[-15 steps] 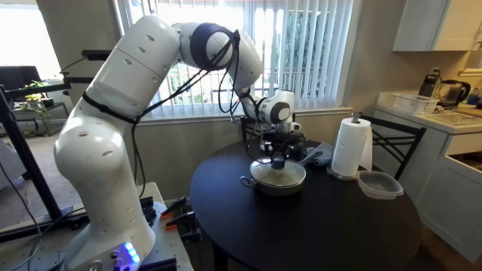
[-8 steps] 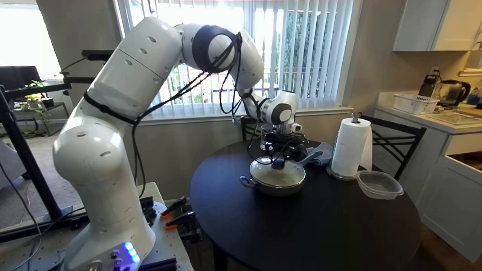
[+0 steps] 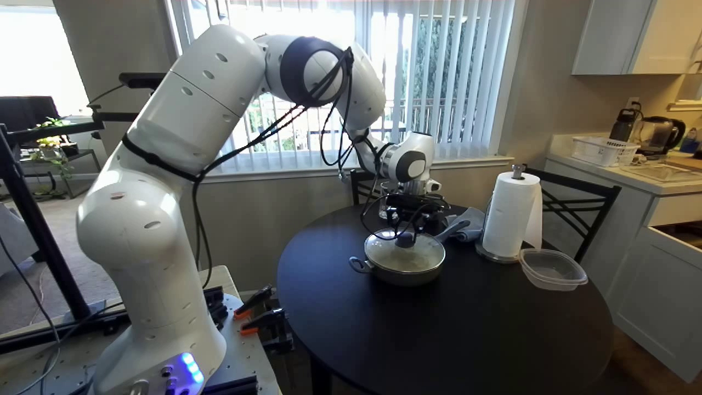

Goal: Put the lid on the pot

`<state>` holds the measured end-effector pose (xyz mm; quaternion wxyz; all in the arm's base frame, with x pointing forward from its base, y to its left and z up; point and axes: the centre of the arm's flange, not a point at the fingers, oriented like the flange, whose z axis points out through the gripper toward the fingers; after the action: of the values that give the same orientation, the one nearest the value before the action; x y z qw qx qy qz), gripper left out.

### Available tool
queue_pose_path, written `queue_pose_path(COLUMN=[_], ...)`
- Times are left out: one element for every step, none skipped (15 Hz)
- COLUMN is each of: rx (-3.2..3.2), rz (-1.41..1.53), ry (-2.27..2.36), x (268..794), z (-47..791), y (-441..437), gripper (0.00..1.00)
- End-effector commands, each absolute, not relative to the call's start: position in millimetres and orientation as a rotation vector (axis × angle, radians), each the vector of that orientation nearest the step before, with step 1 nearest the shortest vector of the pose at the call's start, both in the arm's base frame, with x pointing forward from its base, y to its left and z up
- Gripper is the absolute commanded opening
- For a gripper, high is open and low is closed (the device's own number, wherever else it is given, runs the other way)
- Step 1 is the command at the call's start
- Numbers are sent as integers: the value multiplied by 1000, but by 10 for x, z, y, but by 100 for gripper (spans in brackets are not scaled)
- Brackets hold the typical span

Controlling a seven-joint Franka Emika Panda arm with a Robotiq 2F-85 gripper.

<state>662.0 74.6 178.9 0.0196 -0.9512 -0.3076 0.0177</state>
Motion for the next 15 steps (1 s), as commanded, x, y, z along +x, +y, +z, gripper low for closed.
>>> queue_pose_path(rx=[-2924,-2926,-2928,-2929,-2934,-2945,-2969,-2976,-2992,-2965,-2969,-2970,-2971,-2972,-2972], rz=[45,41,38,35,33,38,47,42,34,30,28,26,25,24,24], ry=[-960,-957,-956,-956,-954,-946,-930,-934,-924,-941,-937,-936,-936,-936,-936], x=[6649,6653,6657,6654,6646,6633,6616,6596,6585,6680,6684,6686,6687,6688,6688], z=[1871,1881,1893,1910,1924,1941,1958,1976,1994,1877,1889,1899,1905,1907,1908], y=[689,685,684,690,695,699,703,707,709,707,700,697,696,695,695], gripper=[95,98,100,100,100,100,100,100,100,100,100,100,100,100,100])
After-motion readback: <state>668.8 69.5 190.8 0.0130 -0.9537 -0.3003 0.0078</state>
